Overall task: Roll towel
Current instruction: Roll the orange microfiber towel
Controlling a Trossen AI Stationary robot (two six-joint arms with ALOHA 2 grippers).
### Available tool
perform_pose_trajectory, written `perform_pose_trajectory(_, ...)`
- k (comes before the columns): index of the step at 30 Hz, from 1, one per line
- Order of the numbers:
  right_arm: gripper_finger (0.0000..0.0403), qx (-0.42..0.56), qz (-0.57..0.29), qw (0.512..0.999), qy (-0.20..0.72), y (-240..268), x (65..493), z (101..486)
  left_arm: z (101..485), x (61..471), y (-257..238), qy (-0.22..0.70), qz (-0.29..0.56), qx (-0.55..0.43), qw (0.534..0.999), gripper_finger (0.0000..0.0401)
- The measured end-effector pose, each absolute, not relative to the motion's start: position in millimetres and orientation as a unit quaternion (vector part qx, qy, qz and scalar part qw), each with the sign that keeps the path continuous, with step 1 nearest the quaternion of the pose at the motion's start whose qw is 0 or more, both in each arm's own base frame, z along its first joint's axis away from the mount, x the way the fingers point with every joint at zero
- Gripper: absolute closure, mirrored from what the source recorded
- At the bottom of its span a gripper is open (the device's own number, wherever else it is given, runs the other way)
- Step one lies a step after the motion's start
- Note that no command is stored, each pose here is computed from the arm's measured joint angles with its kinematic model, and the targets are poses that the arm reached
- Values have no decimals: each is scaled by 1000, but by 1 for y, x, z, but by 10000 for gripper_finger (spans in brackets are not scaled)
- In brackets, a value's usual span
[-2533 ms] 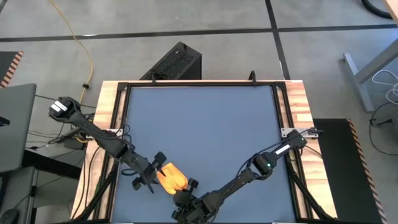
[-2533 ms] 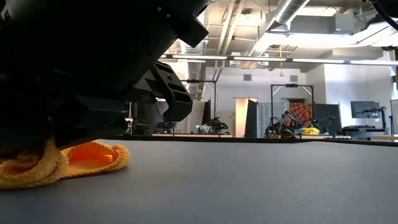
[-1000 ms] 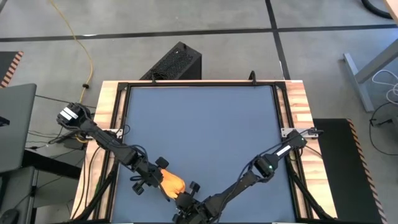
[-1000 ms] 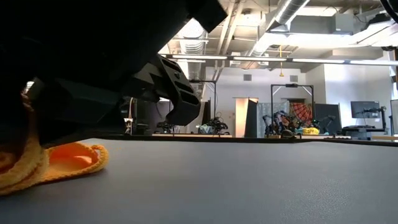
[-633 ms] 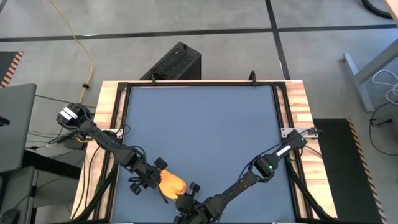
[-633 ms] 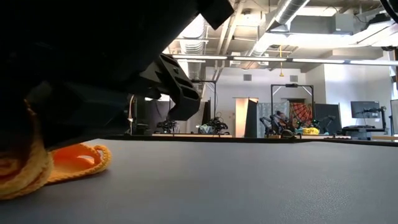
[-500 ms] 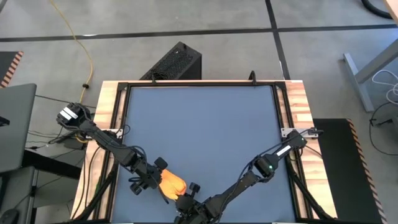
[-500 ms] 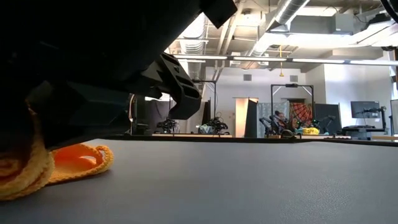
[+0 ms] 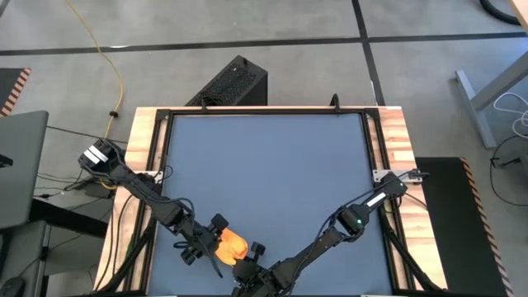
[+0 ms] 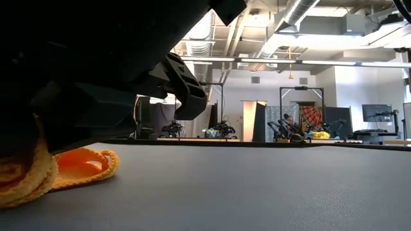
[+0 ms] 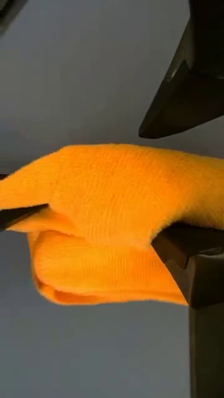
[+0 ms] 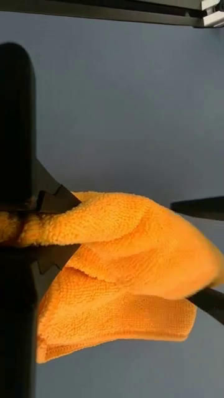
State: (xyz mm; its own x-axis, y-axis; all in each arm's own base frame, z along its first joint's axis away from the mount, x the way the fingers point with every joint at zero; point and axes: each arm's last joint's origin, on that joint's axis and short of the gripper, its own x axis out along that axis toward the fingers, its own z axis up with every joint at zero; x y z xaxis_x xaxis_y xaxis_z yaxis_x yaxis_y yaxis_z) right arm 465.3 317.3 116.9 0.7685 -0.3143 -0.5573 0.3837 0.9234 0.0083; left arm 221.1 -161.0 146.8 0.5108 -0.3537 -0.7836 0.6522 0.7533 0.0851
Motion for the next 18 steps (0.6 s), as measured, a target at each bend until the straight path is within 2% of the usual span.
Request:
perform_pose_trajectory(6, 350, 59, -186, 938, 288, 317, 465, 117, 131, 224, -165, 424, -277, 165, 846, 199)
perform_pose_trajectory(9, 350, 57, -181, 936, 297, 317, 464, 117, 127, 224, -164, 444, -251, 136, 850, 250)
perform_pose_trajectory(13, 350, 57, -180, 935, 300, 317, 464, 117, 132, 220, -161, 469, -235, 119, 843, 372)
perform_pose_trajectory(18, 350, 58, -187, 935, 296, 313, 466, 117, 151, 210, -157, 479, -216, 128, 841, 385)
